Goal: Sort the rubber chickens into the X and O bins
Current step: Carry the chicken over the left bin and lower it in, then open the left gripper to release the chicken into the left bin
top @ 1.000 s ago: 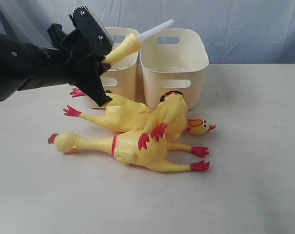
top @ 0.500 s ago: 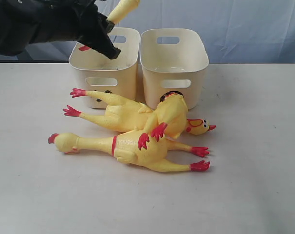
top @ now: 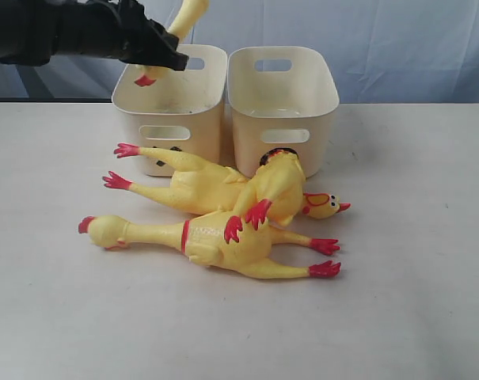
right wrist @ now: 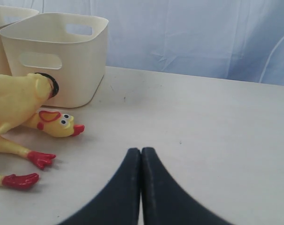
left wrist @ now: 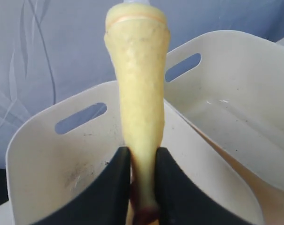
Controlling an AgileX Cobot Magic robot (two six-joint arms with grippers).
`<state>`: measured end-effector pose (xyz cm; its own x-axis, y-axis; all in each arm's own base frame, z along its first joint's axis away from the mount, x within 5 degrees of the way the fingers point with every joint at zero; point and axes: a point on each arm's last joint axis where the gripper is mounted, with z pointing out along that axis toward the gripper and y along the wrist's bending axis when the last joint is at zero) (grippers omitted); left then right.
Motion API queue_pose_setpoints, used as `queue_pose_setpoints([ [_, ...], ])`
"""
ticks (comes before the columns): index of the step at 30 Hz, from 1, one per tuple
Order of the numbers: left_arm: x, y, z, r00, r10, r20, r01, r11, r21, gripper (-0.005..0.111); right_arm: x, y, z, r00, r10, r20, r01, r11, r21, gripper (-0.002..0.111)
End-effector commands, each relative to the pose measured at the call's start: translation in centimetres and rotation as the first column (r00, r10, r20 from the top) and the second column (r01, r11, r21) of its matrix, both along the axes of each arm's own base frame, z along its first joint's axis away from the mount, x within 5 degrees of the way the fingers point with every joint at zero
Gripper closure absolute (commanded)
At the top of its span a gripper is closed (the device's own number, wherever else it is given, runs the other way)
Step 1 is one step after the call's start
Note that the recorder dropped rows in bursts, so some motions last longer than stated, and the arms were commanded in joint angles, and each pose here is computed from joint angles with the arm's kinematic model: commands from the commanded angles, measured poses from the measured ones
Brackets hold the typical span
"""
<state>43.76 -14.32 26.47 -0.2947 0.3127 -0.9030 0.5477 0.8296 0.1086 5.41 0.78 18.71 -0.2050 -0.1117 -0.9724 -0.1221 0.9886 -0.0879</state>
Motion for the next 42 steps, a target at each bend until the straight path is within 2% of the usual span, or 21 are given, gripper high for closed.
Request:
queue_pose_setpoints([
  [1,1.2,0.9,-2.0,0.998,0.025,-0.053,-0.027,0.999,-0.027,0.107,0.0,0.0,-0.1,1.0,-0.006,0.007,0.006,1.0,0.003,0.109],
  [15,2.2,1.2,-5.3,0.993,0.067,-0.1,-0.065,0.998,0.019,0.105,0.0,0.0,-0.1,1.0,-0.006,0.007,0.006,1.0,0.003,0.109],
  [19,2.3,1.3,-5.5,0.992,0.076,-0.1,-0.074,0.997,0.024,0.093,0.0,0.0,-0.1,1.0,-0.006,0.007,0.006,1.0,0.003,0.109],
  [25,2.3,1.4,-5.5,0.992,0.083,-0.097,-0.081,0.996,0.027,0.064,0.0,0.0,-0.1,1.0,-0.006,0.007,0.006,1.0,0.003,0.109],
  [29,2.4,1.4,-5.5,0.991,0.087,-0.097,-0.085,0.996,0.024,0.05,0.0,0.0,-0.1,1.0,-0.006,0.007,0.006,1.0,0.003,0.109],
  [32,2.4,1.4,-5.5,0.991,0.087,-0.097,-0.085,0.996,0.024,0.046,0.0,0.0,-0.1,1.0,-0.006,0.007,0.006,1.0,0.003,0.109],
  [42,2.3,1.4,-5.3,0.992,0.081,-0.096,-0.079,0.997,0.021,0.046,0.0,0.0,-0.1,1.0,-0.006,0.007,0.006,1.0,0.003,0.109],
])
